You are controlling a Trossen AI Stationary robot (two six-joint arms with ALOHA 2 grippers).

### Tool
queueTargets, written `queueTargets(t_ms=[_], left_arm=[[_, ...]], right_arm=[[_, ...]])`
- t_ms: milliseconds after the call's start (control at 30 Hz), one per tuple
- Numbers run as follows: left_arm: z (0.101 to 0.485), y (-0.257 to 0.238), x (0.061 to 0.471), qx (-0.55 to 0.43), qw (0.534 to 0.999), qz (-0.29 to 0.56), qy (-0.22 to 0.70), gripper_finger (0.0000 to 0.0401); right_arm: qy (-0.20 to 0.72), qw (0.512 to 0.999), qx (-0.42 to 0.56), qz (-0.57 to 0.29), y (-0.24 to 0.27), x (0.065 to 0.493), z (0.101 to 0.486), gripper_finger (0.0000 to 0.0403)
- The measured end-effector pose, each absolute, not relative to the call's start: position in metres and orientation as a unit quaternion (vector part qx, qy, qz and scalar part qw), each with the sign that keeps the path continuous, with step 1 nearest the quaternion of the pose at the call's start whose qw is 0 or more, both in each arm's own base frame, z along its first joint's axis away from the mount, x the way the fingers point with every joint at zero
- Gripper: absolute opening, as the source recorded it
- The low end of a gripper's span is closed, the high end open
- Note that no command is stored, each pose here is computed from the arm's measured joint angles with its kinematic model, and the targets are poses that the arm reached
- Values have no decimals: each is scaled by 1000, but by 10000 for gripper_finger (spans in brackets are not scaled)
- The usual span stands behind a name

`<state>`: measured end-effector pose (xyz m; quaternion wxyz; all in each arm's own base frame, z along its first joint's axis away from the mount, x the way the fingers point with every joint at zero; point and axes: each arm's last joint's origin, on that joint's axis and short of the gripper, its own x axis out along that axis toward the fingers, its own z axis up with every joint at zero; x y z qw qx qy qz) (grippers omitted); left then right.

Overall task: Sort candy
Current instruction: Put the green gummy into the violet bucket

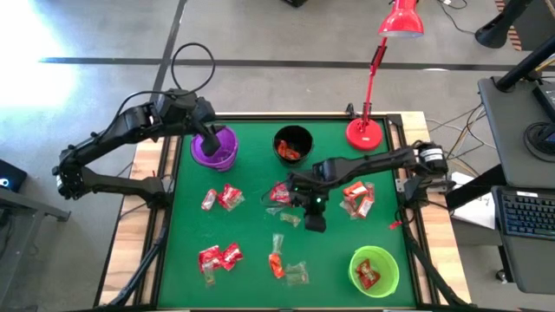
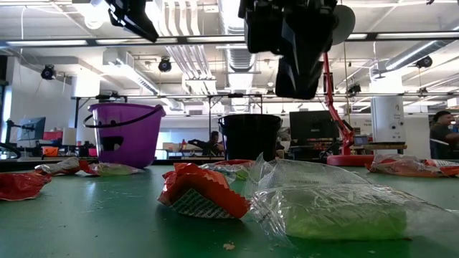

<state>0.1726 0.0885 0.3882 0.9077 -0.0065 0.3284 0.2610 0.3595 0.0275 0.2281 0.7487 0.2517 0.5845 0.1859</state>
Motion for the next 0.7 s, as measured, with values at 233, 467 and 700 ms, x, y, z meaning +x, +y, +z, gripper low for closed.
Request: queueTargets(t_ms=[233,467,700], left_arm=[[387,89,173,-10,907,262,329,130],[387,88,173,-11,908,261,328,130],[385,87,171,-47,908,258,328,130]], right_arm=[[605,749,207,176,53,369,204,88],[613,749,167,191,85,370,192,82],[577,783,115,199,118,372,193,78]])
